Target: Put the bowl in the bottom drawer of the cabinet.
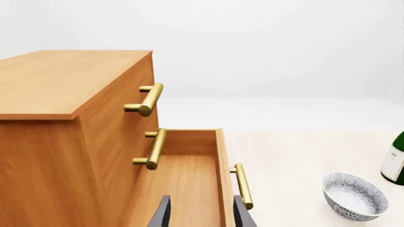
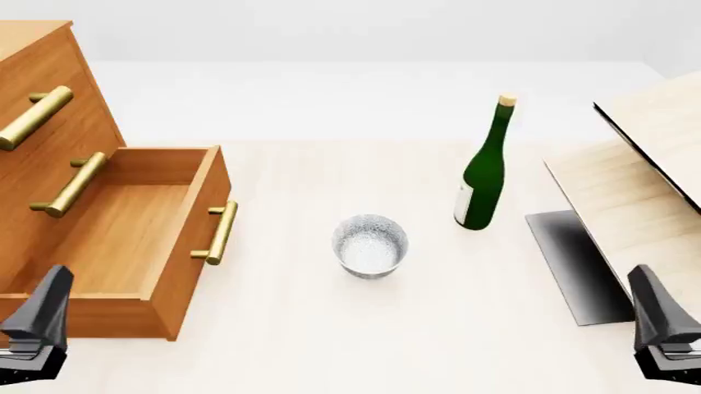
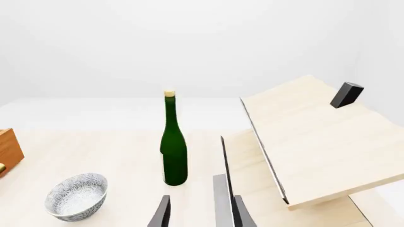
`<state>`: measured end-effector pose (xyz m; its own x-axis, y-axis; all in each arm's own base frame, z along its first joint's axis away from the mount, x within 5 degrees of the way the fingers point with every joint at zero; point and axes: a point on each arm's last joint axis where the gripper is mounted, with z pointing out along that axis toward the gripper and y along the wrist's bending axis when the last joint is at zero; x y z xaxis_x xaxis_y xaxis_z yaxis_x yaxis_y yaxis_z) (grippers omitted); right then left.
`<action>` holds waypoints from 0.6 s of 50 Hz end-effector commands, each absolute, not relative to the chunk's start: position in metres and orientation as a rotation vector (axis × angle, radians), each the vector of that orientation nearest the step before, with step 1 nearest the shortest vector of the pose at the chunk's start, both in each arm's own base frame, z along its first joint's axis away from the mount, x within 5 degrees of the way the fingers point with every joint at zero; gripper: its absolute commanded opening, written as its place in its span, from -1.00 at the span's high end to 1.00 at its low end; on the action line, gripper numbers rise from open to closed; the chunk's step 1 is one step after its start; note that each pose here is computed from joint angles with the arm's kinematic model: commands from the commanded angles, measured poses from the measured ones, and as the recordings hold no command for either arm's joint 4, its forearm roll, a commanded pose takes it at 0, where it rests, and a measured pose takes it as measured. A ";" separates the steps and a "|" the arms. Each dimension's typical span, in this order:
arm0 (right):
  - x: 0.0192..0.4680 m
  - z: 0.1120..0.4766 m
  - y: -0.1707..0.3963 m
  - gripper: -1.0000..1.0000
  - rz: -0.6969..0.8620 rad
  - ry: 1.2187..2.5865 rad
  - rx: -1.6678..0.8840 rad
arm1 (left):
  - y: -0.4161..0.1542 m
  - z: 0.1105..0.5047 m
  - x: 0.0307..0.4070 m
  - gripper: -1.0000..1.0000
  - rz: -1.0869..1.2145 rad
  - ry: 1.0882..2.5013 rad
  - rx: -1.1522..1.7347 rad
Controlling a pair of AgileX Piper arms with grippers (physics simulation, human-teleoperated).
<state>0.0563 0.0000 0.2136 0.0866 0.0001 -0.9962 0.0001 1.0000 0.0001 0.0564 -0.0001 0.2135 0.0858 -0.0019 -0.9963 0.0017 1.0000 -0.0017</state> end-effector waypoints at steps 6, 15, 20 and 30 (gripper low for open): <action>0.057 0.214 0.000 -1.00 0.000 1.485 0.000 | -0.001 0.213 0.058 -1.00 -0.009 1.496 0.005; 0.057 0.214 0.000 -1.00 0.000 1.486 0.000 | -0.005 0.216 0.056 -1.00 -0.042 1.479 0.104; 0.057 0.214 0.000 -1.00 -0.001 1.486 0.000 | -0.012 0.220 0.054 -1.00 -0.147 1.454 0.181; 0.057 0.214 0.000 -1.00 -0.001 1.485 0.000 | -0.019 0.225 0.051 -1.00 -0.226 1.435 0.308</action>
<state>0.0571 0.0000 0.2144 0.0853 -0.0004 -0.9964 0.0004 1.0000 -0.0003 0.0541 -0.0116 0.2200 0.1080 0.0226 -0.9939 0.2058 0.9776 0.0446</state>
